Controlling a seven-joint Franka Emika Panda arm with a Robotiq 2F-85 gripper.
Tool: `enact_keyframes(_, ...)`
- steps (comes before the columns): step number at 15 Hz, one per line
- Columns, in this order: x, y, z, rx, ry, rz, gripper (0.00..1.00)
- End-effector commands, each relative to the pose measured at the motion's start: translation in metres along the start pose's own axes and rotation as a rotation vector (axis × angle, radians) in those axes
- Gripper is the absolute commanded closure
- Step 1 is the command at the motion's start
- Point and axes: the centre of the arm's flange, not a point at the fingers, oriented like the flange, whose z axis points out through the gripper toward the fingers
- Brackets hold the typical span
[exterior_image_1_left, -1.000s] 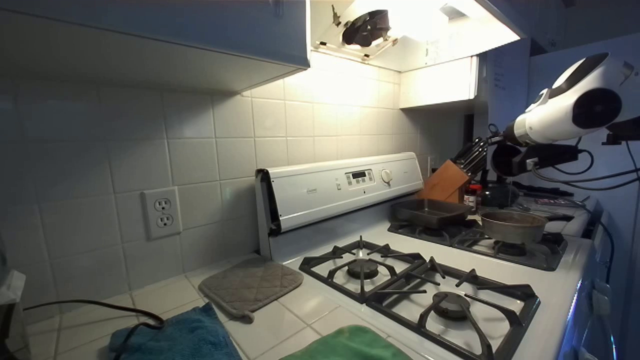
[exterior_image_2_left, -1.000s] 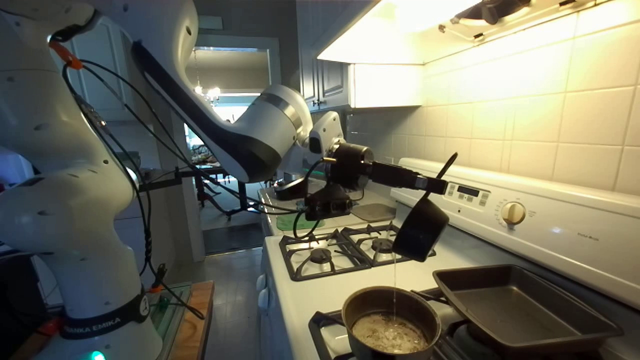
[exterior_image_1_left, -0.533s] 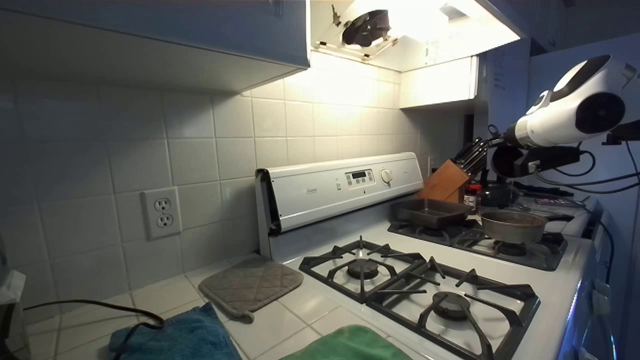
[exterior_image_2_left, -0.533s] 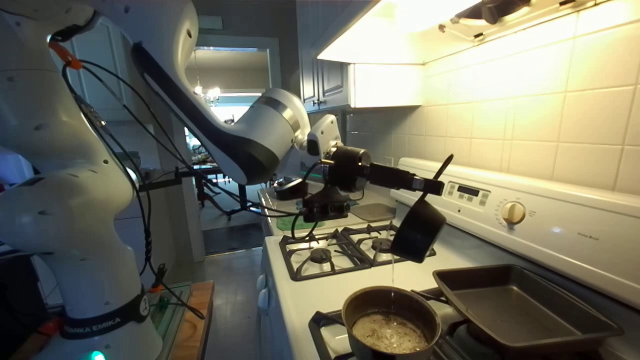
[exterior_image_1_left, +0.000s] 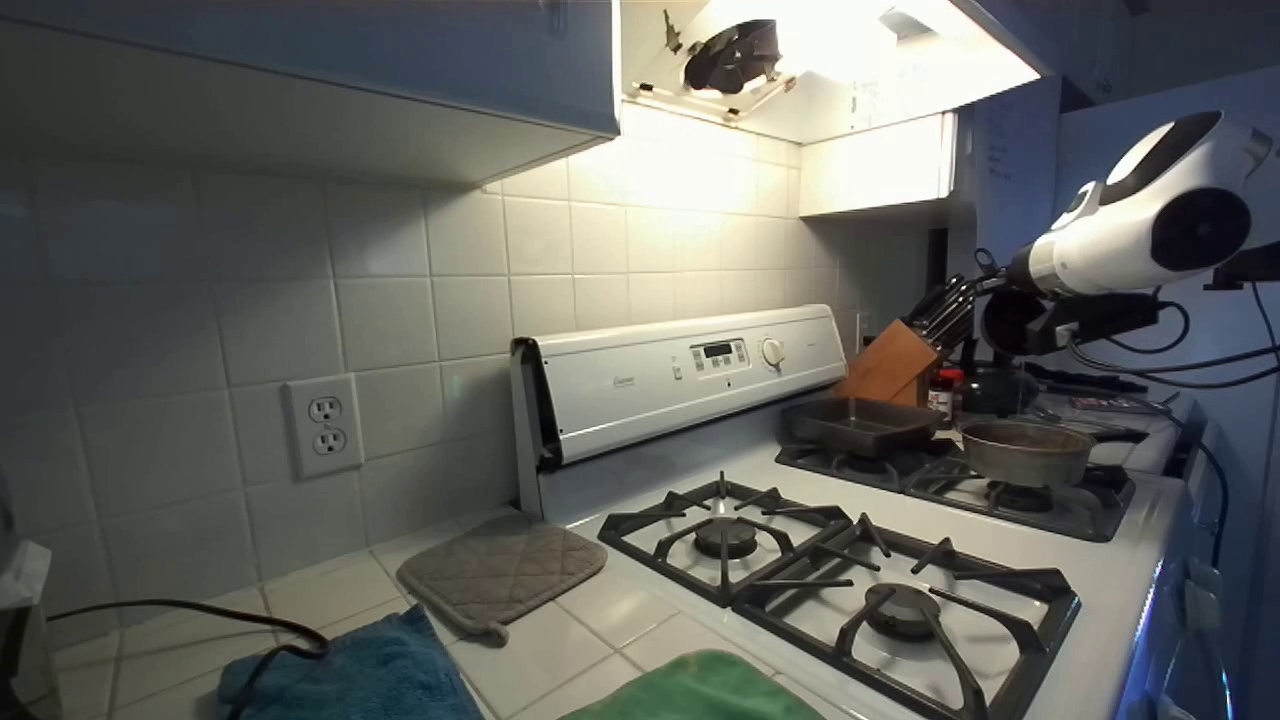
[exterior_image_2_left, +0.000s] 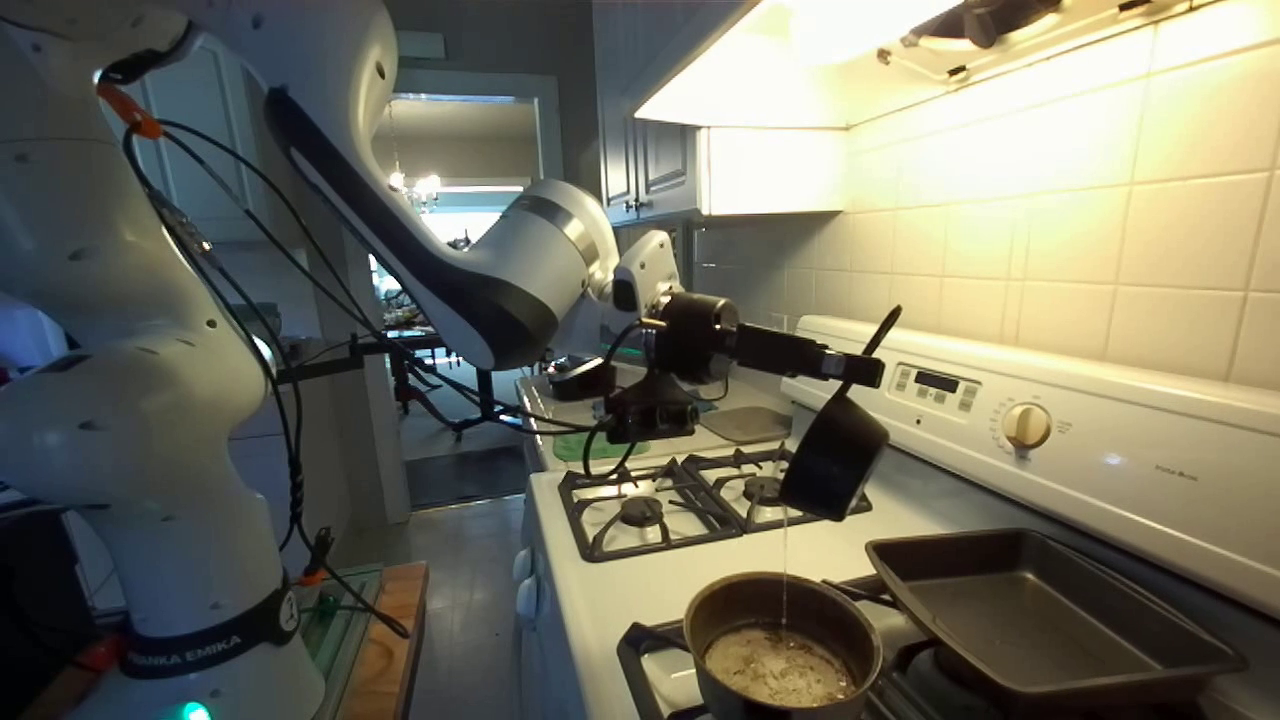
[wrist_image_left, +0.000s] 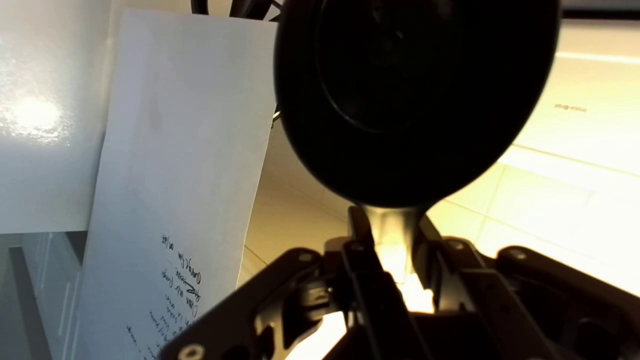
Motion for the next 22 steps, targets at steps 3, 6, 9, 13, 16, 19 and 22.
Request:
enact_keyframes(3,-0.0011,0.003,-0.0092,0.007,0.046,-0.005,0.94)
enact_keyframes(6,-0.0007,0.0017,-0.0099,0.008,0.051,-0.007,0.94)
enact_keyframes(9,0.0002,0.0006,-0.0108,0.008,0.058,-0.008,0.94)
enact_keyframes(13,0.0008,-0.0012,-0.0115,0.007,0.067,-0.011,0.94)
enact_keyframes(16,0.0014,-0.0021,-0.0116,0.007,0.072,-0.012,0.94)
enact_keyframes(19,0.0016,-0.0026,-0.0112,0.006,0.075,-0.015,0.94)
enact_keyframes(22,0.002,-0.0015,-0.0092,0.003,0.07,-0.015,0.94)
